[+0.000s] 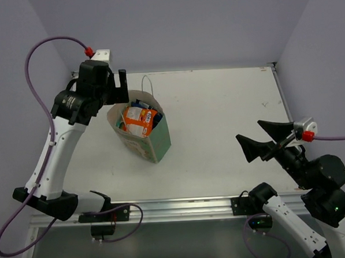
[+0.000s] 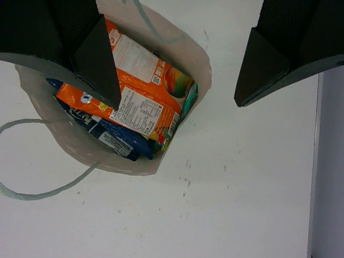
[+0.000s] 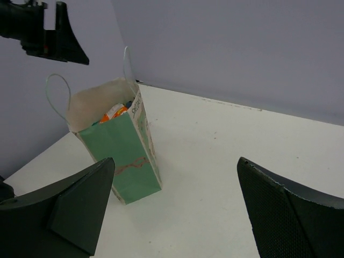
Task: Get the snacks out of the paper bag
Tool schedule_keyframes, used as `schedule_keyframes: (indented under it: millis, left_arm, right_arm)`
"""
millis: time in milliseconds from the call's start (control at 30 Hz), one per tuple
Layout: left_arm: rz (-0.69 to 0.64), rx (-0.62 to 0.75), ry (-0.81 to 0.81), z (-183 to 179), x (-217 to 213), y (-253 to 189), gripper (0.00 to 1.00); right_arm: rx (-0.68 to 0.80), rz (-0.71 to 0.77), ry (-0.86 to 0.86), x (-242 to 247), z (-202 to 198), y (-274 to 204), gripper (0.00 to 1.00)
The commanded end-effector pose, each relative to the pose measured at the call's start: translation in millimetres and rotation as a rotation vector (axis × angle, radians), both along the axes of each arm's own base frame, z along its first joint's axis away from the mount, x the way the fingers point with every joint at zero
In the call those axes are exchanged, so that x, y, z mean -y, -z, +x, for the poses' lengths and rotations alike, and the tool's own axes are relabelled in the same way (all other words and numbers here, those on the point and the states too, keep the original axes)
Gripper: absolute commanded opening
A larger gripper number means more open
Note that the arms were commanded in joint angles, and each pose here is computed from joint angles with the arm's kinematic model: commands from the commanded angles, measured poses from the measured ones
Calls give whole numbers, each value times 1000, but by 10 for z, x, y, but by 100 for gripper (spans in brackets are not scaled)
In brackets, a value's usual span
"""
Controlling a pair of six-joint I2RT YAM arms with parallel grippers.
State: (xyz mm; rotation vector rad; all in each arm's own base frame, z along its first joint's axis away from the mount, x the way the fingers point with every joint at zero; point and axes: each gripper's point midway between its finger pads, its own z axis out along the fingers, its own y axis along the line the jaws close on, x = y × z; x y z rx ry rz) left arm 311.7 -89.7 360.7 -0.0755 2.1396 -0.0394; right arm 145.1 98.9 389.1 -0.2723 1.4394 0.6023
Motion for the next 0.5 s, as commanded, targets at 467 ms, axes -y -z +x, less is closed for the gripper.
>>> schedule_keyframes:
  millis: [467]
  left_arm:
    - [126, -192, 404, 618, 245, 1003, 60]
  right_arm:
    - [-90, -128, -246, -519, 53, 44, 99]
